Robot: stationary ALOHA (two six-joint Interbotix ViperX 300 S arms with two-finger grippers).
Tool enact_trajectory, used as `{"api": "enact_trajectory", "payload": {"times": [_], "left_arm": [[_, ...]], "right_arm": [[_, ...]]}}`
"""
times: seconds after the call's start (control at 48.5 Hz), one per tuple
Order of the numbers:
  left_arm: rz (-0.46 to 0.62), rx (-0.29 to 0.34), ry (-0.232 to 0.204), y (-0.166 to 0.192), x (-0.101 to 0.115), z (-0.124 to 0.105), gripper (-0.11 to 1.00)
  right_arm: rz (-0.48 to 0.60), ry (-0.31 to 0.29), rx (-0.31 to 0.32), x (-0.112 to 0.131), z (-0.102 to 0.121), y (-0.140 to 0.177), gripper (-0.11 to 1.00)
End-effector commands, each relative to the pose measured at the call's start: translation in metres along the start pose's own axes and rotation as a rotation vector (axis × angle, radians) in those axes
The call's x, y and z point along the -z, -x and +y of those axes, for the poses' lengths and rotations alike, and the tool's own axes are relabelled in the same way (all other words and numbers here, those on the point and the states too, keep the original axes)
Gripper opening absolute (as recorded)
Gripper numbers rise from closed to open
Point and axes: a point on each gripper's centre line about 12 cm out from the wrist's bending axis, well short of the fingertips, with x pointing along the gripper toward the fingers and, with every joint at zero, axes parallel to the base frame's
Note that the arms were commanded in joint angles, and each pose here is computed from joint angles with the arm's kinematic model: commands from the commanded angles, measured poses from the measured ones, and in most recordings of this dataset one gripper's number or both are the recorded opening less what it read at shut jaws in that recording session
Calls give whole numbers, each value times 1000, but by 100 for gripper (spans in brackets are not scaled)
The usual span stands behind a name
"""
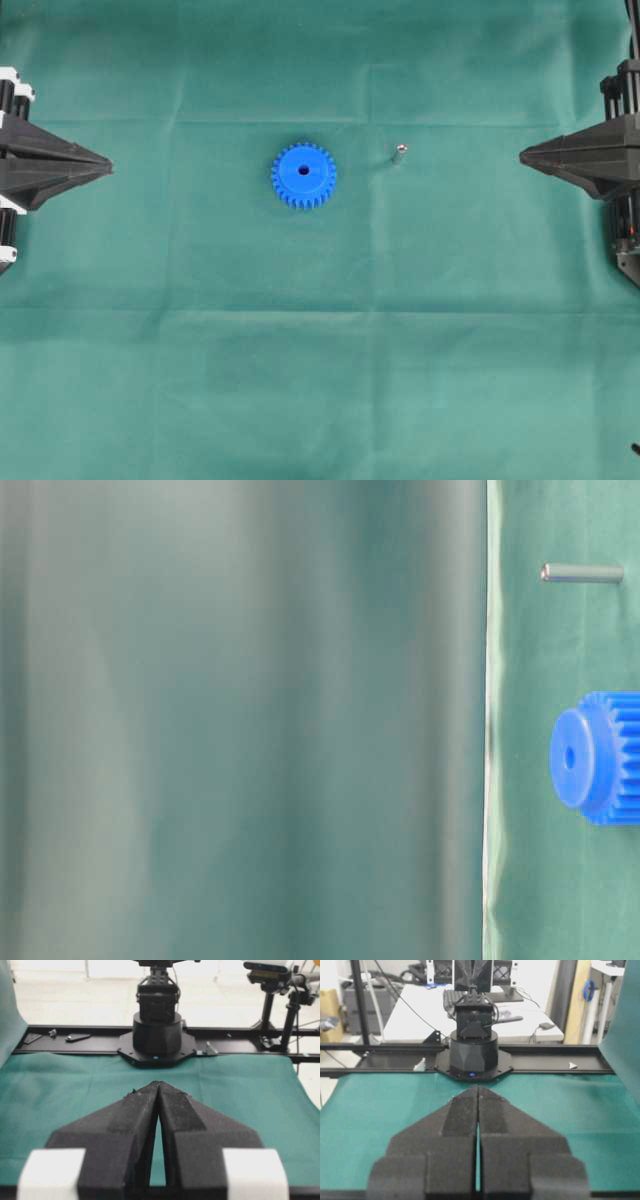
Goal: Insert the shaft placed at a random location into the center hole of the medium gear at another random location.
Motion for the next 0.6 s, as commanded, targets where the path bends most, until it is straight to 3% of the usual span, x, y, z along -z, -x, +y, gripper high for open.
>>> {"api": "enact_trajectory", "payload": {"times": [0.0,0.268,0.474,0.577], "left_arm": [[3,9,-10,-4,-7,-2,0],[15,9,-8,-3,-6,-2,0],[15,9,-10,-3,-6,-2,0],[17,9,-8,-3,-6,-2,0]], "right_arm": [[-6,-8,-1,-5,0,-2,1],[28,4,8,-1,-2,-5,1],[55,10,87,9,-19,-11,1],[72,11,123,17,-27,-16,14]]}}
